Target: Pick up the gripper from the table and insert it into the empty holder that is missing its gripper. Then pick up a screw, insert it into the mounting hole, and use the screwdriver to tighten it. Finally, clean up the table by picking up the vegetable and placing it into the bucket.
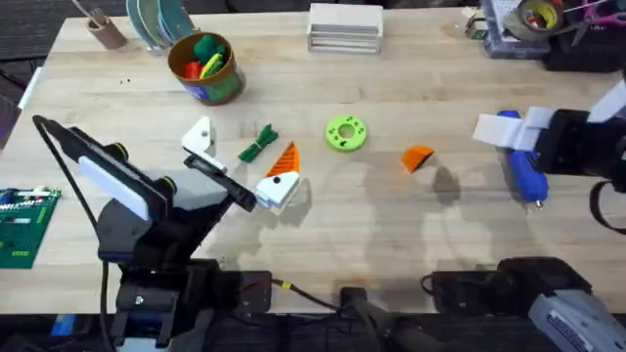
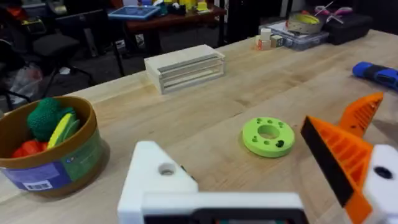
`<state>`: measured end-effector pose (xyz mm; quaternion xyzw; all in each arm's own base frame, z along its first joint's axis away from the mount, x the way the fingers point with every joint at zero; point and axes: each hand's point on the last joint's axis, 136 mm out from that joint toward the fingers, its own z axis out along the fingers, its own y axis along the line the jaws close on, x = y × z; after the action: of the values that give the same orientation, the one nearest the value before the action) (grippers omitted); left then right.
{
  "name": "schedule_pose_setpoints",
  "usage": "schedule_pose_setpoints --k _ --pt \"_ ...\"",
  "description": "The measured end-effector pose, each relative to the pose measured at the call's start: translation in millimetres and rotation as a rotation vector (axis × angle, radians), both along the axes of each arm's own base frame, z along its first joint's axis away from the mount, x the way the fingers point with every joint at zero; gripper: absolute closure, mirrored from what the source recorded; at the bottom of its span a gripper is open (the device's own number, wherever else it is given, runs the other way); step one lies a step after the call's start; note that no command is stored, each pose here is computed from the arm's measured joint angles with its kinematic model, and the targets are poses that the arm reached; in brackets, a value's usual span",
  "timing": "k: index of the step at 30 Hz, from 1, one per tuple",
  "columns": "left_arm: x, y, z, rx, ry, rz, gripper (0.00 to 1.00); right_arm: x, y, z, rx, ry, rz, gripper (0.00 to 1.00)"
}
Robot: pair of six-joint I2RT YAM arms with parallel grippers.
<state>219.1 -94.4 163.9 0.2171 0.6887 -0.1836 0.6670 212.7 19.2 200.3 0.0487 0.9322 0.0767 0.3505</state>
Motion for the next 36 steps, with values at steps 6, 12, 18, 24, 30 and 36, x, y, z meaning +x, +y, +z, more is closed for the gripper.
schedule_pose_setpoints --k 6,12,18,24,30,36 --pt "0.0 0.1 0 0.0 -0.001 0.0 0.008 0 0 0 0.0 0.0 0.0 0.072" --pt "-0.4 -0.6 0 0.0 -0.001 -0.004 0.008 0 0 0 0.0 0.0 0.0 0.072" --pt "-11.8 -16.1 -1 -0.006 0.006 -0.116 0.008 0 0 0 0.0 0.0 0.0 0.072" --pt "-35.7 -39.6 -3 -0.019 0.025 -0.31 0.008 0 0 0 0.0 0.0 0.0 0.072" --pt "-54.2 -52.7 -4 -0.03 0.04 -0.44 0.008 0 0 0 0.0 0.0 0.0 0.072" --pt "-59.6 -56.0 -4 -0.034 0.045 -0.477 0.008 0 0 0 0.0 0.0 0.0 0.072"
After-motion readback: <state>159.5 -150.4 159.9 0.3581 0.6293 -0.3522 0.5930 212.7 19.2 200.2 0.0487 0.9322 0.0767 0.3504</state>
